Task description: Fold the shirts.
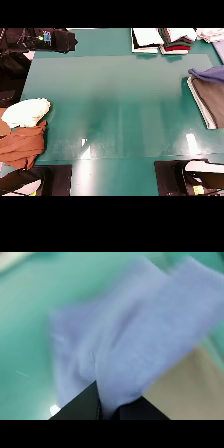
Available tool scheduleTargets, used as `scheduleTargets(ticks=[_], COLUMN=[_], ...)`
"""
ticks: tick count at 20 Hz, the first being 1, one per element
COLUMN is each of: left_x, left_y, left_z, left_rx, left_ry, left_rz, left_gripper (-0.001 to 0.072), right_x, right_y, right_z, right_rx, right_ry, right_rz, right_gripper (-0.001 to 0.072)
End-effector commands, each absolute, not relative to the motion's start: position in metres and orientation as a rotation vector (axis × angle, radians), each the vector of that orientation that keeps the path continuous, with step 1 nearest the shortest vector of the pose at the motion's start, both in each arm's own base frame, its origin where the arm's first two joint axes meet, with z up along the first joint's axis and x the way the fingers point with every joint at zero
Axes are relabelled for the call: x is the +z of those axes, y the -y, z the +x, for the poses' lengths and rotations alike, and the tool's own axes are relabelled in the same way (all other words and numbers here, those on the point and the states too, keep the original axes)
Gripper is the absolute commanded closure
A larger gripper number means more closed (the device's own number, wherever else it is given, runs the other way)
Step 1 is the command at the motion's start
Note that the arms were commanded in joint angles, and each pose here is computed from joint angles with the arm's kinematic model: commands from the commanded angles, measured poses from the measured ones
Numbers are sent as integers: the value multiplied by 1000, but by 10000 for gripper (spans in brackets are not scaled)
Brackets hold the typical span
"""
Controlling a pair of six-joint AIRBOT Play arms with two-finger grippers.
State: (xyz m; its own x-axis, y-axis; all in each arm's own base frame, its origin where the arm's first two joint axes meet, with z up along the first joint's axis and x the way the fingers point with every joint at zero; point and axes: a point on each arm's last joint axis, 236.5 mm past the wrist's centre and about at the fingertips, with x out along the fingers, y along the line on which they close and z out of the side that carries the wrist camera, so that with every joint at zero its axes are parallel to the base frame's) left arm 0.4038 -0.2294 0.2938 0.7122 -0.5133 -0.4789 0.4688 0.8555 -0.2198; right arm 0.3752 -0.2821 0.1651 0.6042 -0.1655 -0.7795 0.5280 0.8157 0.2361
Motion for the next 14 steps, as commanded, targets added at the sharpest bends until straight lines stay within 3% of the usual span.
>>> scheduleTargets(ticks=[1,3,5,6,10,14], left_x=[293,293,293,293,293,299], left_y=[229,229,229,229,229,230], left_z=[403,403,403,403,403,407], left_rx=[-547,-547,-547,-547,-547,-545], left_ry=[-559,-558,-558,-557,-557,-530], left_rz=[-76,-77,-77,-77,-78,-84], left_gripper=[685,686,685,685,685,685], right_x=[115,93,79,76,118,170], right_y=[301,304,304,302,274,168], right_z=[292,259,237,232,279,355], right_rx=[-586,-632,-665,-669,-533,-216], right_ry=[-1012,-1058,-1077,-1072,-857,-748], right_rz=[484,537,589,613,693,624], right_gripper=[687,646,297,218,220,223])
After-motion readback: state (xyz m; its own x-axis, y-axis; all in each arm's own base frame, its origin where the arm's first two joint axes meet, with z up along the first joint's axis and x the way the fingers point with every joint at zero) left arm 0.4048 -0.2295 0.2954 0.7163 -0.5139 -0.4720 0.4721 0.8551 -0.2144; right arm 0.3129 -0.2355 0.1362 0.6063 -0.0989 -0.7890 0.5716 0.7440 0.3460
